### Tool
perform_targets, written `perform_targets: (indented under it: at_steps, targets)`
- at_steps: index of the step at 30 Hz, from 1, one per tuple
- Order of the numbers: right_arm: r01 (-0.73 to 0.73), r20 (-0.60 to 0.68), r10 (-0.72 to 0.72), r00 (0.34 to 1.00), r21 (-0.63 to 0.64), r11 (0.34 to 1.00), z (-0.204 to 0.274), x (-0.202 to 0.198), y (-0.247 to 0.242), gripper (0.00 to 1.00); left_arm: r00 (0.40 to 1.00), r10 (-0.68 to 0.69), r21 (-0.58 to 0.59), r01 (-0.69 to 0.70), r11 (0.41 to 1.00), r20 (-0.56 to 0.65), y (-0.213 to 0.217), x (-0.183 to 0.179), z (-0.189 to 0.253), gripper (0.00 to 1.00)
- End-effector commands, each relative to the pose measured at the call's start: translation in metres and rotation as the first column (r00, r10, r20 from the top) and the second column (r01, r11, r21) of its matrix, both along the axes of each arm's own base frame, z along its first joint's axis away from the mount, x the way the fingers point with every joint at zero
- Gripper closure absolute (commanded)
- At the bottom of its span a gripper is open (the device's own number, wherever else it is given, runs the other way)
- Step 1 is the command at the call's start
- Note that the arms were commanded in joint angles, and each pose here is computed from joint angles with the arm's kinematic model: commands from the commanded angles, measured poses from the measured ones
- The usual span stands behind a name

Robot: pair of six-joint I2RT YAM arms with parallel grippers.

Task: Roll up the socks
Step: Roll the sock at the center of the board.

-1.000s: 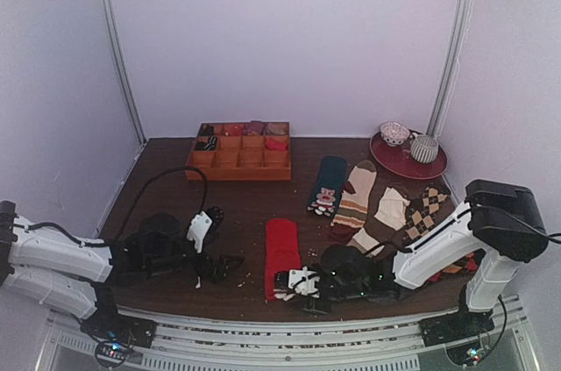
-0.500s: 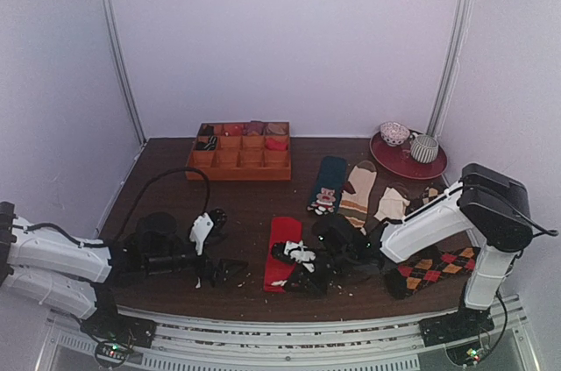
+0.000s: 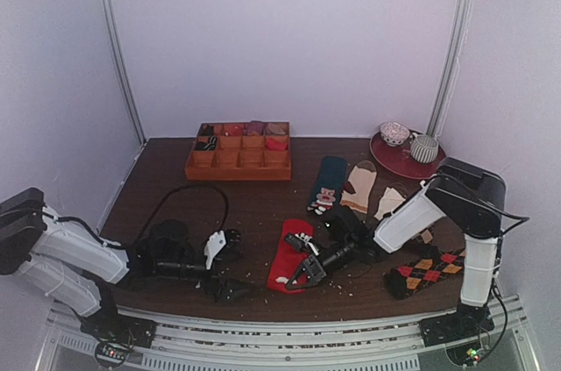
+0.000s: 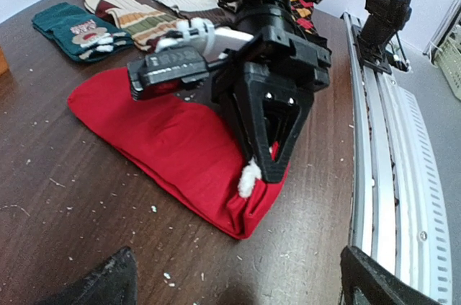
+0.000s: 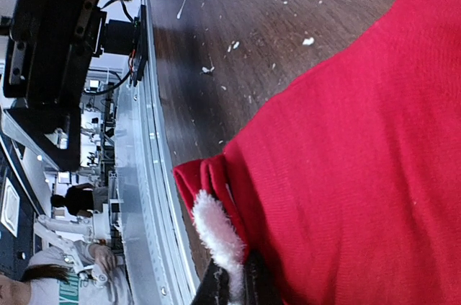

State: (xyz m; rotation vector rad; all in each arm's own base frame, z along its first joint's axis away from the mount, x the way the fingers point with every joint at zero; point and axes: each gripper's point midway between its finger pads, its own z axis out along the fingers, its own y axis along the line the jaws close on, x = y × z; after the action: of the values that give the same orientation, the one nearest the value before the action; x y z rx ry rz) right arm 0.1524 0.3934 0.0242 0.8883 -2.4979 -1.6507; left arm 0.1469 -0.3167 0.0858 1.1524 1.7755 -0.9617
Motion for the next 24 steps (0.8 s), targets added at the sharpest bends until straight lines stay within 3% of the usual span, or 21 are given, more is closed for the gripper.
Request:
perform_targets:
  at_steps: [1, 10, 15, 22, 24]
  targets:
    - [0.049, -0.125, -0.055, 0.991, -0.057, 0.997, -0.008, 0.002, -0.003, 1.00, 0.990, -0.113, -0.090, 0.121, 0.989, 0.083, -0.024, -0.006, 0.022, 0.02]
    - [0.039, -0.127, -0.052, 0.991, -0.107, 0.993, -0.022, 0.000, -0.009, 1.00, 0.962, -0.231, -0.109, 0.248, 0.963, 0.149, -0.054, -0.010, 0.020, 0.02]
    - [0.041, -0.126, -0.055, 0.991, -0.105, 0.994, -0.022, 0.001, -0.009, 1.00, 0.943, -0.309, -0.095, 0.321, 0.942, 0.127, -0.062, -0.018, 0.005, 0.21]
    - [0.046, -0.126, -0.059, 0.990, -0.104, 0.993, -0.022, 0.004, -0.009, 1.00, 0.942, -0.329, -0.049, 0.332, 0.942, 0.070, -0.069, -0.016, -0.020, 0.33]
    - [0.047, -0.126, -0.060, 0.990, -0.104, 0.993, -0.022, 0.005, -0.009, 1.00, 0.949, -0.312, -0.031, 0.314, 0.949, 0.052, -0.070, -0.013, -0.028, 0.31]
